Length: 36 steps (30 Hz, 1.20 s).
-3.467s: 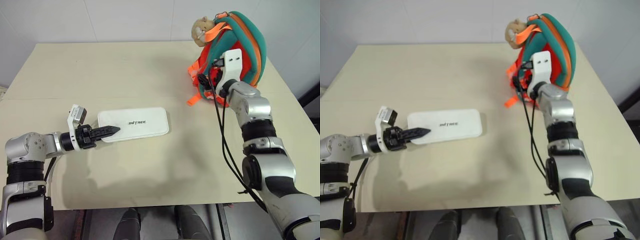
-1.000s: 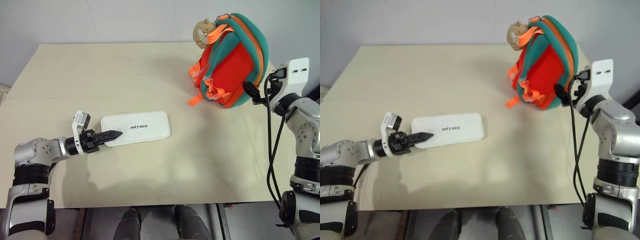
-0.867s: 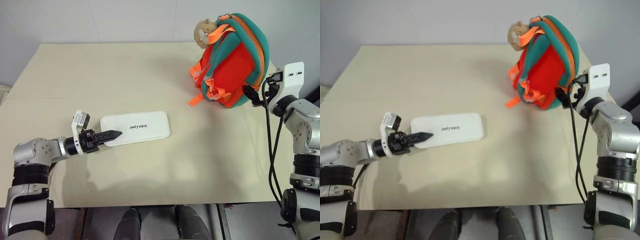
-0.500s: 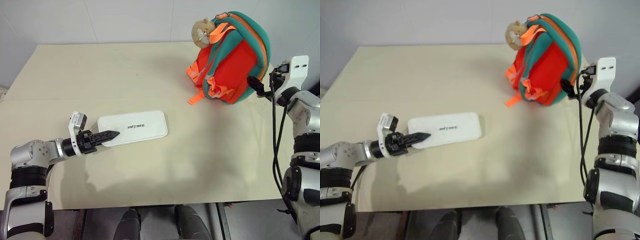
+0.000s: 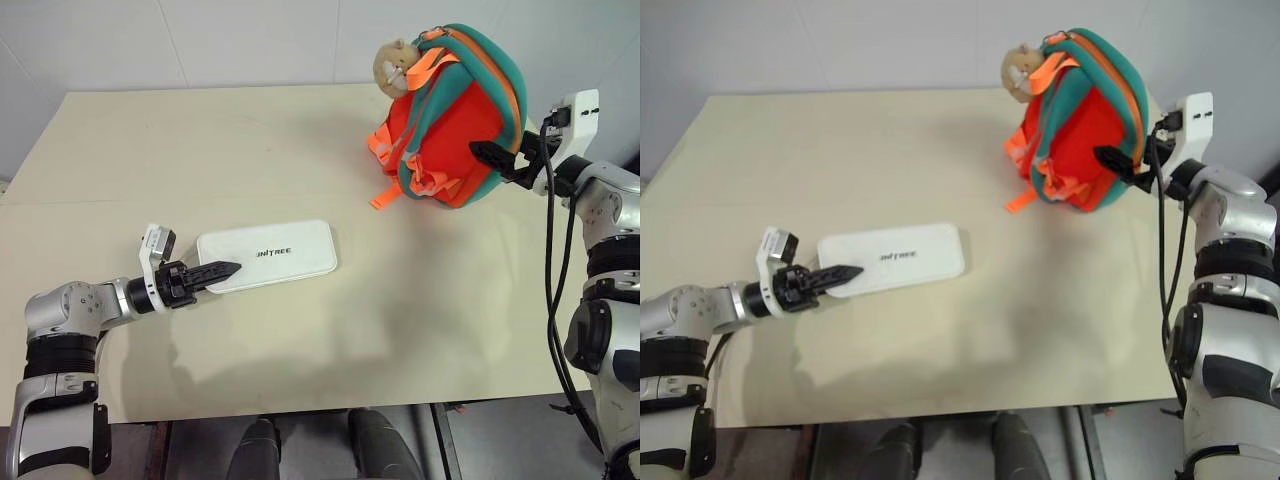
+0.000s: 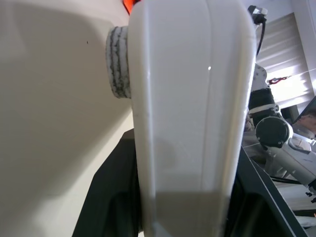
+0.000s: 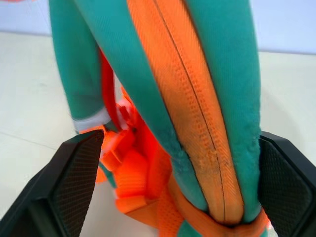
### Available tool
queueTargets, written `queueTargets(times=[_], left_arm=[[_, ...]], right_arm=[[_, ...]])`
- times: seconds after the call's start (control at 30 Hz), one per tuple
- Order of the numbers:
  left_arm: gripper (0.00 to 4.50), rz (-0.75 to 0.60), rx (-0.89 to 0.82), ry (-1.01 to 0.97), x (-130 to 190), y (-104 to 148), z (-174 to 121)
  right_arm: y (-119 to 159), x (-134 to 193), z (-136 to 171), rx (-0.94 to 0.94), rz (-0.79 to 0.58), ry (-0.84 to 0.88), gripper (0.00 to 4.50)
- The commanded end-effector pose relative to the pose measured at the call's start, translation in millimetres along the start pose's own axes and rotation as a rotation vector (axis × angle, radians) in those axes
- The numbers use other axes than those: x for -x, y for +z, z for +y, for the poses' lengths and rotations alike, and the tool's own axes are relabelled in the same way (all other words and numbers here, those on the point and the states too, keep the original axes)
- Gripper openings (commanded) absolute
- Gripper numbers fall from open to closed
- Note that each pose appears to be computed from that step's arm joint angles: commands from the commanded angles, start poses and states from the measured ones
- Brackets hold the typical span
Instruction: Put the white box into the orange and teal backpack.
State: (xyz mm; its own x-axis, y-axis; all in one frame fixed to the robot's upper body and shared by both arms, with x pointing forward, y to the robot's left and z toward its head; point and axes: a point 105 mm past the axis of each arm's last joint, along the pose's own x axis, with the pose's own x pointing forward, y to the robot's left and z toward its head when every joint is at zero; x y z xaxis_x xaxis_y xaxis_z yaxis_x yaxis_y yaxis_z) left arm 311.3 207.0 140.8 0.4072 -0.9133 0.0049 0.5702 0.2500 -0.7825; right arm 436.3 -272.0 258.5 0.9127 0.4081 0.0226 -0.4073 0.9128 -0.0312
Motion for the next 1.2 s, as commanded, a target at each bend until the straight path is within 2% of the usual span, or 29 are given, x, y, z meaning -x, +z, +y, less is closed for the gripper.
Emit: queueTargets(times=[0.03,0.37,0.43,0.63,0.77,0.9,1.03,1.2], left_arm=[[1.48,-0.028,-0.056,-0.046,-2.0,8.8,-10.8],[1.48,-0.037,-0.054,-0.048,-3.2,5.8,-8.8],[1.48,-0.035,-0.055,-0.049,-3.1,6.1,-9.7],[1.48,-0.032,-0.062,-0.040,-0.9,10.7,-10.8],[1.48,-0.014,-0.050,-0.042,-4.2,7.8,-9.1],[1.48,0.002,-0.043,-0.050,-10.3,7.3,-7.4],[1.48,0.018,-0.033,-0.057,-13.8,7.1,-5.8],[1.48,0.049,-0.022,-0.078,-25.7,6.9,-3.5]], right_arm=[[11.6,2.7,-6.4,0.032,-0.043,-0.020,3.86],[3.8,-10.3,10.3,0.042,-0.070,0.042,0.47],[2.9,-11.1,13.8,0.032,-0.063,0.065,0.01],[7.4,-0.4,17.9,0.037,-0.061,0.078,0.01],[10.6,29.8,16.8,0.028,-0.082,0.030,0.01],[10.2,78.5,18.7,-0.004,-0.076,-0.061,0.01],[7.2,113.6,33.5,0.009,-0.038,-0.082,0.01],[9.9,156.8,29.3,0.017,-0.008,-0.166,0.01]])
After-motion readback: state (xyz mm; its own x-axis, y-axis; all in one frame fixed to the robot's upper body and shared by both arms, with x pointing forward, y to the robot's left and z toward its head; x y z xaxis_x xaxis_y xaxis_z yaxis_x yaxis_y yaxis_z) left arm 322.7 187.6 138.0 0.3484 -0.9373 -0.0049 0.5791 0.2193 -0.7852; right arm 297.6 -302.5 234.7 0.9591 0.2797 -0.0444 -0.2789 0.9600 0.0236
